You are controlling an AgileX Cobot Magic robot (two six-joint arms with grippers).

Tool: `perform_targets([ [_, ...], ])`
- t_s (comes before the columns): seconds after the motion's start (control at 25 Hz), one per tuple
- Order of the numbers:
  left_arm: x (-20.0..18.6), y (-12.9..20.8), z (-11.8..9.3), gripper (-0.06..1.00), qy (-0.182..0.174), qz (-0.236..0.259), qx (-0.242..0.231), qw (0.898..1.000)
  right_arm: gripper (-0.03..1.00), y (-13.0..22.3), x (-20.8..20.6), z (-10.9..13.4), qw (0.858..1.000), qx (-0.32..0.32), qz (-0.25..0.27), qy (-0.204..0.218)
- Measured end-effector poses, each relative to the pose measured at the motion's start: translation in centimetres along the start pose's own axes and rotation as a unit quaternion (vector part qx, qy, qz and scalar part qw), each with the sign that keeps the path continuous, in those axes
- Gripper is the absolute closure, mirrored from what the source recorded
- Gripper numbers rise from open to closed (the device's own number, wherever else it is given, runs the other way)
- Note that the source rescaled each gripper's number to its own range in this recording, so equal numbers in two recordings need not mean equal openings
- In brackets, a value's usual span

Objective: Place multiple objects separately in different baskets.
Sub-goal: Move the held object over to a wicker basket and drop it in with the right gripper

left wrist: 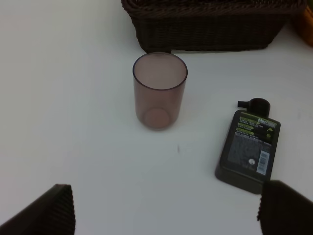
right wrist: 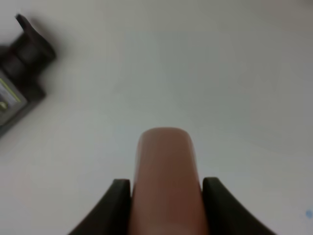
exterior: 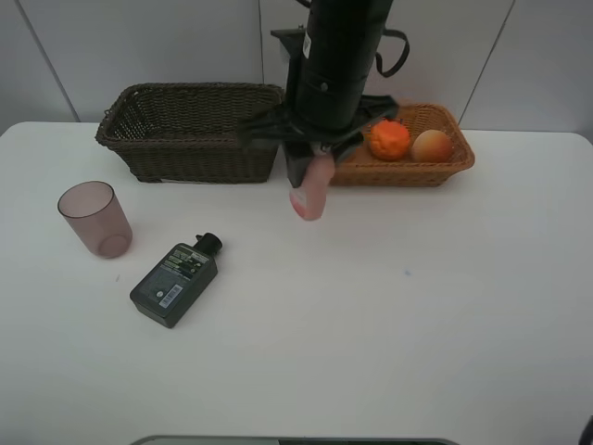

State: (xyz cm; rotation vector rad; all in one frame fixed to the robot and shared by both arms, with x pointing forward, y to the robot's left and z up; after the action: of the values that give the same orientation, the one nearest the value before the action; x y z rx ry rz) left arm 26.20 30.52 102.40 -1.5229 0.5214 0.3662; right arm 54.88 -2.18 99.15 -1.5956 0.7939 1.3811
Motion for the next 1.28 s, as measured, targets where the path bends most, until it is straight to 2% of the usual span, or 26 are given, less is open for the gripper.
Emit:
perform_targets([
  [0.24,0.0,0.0,0.0,-0.01,0.000,0.000,0.000,1.000,0.95,-5.6,-0.4,2.9,0.997,-0.036,-0.065,-0.025],
  [0.4,0.0,0.0,0.0,-0.01,0.000,0.000,0.000,1.000,0.95,-8.0,-1.2,3.7,0.993,-0.036,-0.106,-0.038],
  [0.56,0.0,0.0,0.0,-0.01,0.000,0.000,0.000,1.000,0.95,-9.5,-2.0,3.3,0.986,-0.042,-0.158,-0.023],
  [0.72,0.0,0.0,0.0,-0.01,0.000,0.000,0.000,1.000,0.95,-11.6,-1.9,2.6,0.974,-0.034,-0.223,-0.030],
  [1.08,0.0,0.0,0.0,-0.01,0.000,0.000,0.000,1.000,0.95,-15.2,2.8,-0.4,0.958,-0.009,-0.283,-0.032],
  [1.28,0.0,0.0,0.0,-0.01,0.000,0.000,0.000,1.000,0.95,-16.0,7.0,-1.6,0.959,-0.005,-0.282,-0.023],
])
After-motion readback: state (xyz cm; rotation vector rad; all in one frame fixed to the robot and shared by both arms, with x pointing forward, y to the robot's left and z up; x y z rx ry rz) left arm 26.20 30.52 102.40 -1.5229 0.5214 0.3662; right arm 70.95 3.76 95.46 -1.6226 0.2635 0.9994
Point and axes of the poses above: a point on each arm's last joint axis where the gripper is mounted, x pointing out along that axis toward the gripper, z along the wrist's bending axis when the last joint is at zero, y = z × x, the point moved 4 cm from there along x, pointing out along that axis toward the gripper
